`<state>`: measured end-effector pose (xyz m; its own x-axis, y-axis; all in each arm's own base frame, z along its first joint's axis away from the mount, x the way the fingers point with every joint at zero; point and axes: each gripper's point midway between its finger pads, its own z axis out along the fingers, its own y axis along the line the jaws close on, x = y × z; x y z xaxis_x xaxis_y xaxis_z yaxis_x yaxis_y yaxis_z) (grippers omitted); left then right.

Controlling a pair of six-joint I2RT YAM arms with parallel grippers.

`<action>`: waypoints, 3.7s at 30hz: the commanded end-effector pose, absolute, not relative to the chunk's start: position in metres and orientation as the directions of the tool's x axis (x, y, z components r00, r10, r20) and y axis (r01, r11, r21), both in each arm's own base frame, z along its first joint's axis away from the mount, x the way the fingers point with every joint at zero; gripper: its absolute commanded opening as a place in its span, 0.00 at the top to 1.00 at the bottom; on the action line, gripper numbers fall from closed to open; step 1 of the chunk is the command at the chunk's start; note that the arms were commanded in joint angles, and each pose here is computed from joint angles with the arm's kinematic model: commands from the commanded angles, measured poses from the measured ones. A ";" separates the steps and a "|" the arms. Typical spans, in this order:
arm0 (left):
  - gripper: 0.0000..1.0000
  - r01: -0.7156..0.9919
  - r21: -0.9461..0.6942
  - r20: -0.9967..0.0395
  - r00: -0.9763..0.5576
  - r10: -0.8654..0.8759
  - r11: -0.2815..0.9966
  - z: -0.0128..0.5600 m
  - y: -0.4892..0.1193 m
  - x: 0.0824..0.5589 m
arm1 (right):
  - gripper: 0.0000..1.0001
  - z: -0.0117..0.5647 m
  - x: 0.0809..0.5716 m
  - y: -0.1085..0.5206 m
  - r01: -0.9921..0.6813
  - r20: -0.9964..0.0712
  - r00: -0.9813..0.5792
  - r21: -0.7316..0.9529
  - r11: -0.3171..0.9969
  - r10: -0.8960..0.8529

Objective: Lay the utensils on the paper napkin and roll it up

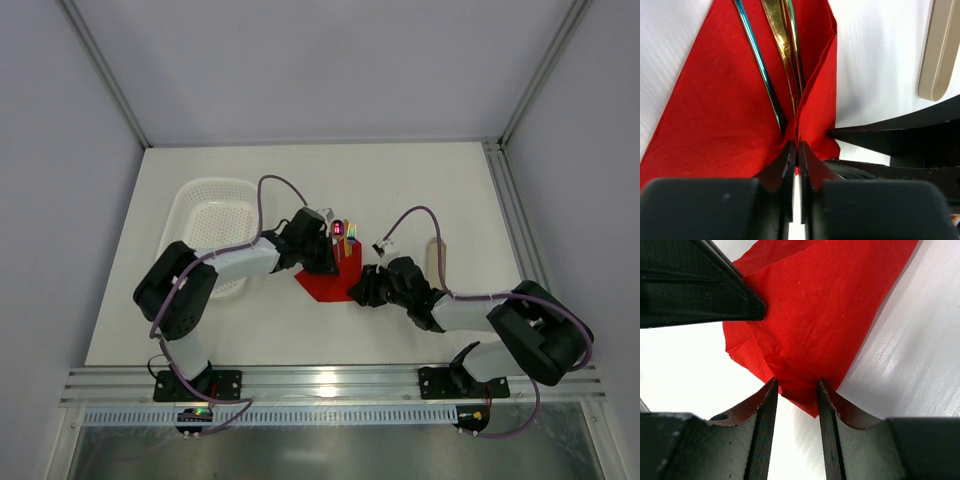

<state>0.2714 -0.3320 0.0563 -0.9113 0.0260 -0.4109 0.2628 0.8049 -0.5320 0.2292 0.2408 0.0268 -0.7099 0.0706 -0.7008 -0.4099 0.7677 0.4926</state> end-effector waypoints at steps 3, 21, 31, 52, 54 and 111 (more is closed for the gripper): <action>0.98 0.265 -0.537 -0.410 -0.912 0.026 0.801 0.050 -0.326 0.275 | 0.60 0.041 0.232 0.250 -0.436 -0.707 -0.705 0.497 0.750 0.059; 1.00 0.239 -0.544 -0.376 -0.926 0.021 0.804 0.031 -0.312 0.269 | 0.71 0.078 0.243 0.257 -0.441 -0.726 -0.682 0.506 0.741 0.090; 1.00 0.228 -0.554 -0.360 -0.933 0.016 0.800 0.024 -0.312 0.265 | 0.75 0.051 0.236 0.258 -0.428 -0.686 -0.726 0.510 0.746 0.051; 1.00 0.247 -0.550 -0.377 -0.926 0.027 0.798 0.029 -0.313 0.268 | 0.76 0.052 0.220 0.256 -0.436 -0.662 -0.749 0.519 0.735 0.023; 1.00 0.254 -0.546 -0.382 -0.924 0.033 0.798 0.030 -0.314 0.270 | 0.76 0.044 0.219 0.256 -0.426 -0.649 -0.761 0.525 0.737 0.022; 1.00 0.286 -0.433 -0.411 -0.907 0.095 0.854 0.025 -0.302 0.250 | 0.94 0.022 0.197 0.259 -0.379 -0.549 -0.836 0.581 0.720 0.003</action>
<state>0.2478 -0.3086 0.0308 -0.9114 0.0898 -0.4015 0.2859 0.8400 -0.4611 0.1957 0.2542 0.0205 -0.8429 -0.0100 -0.5379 -0.3718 0.7336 0.5689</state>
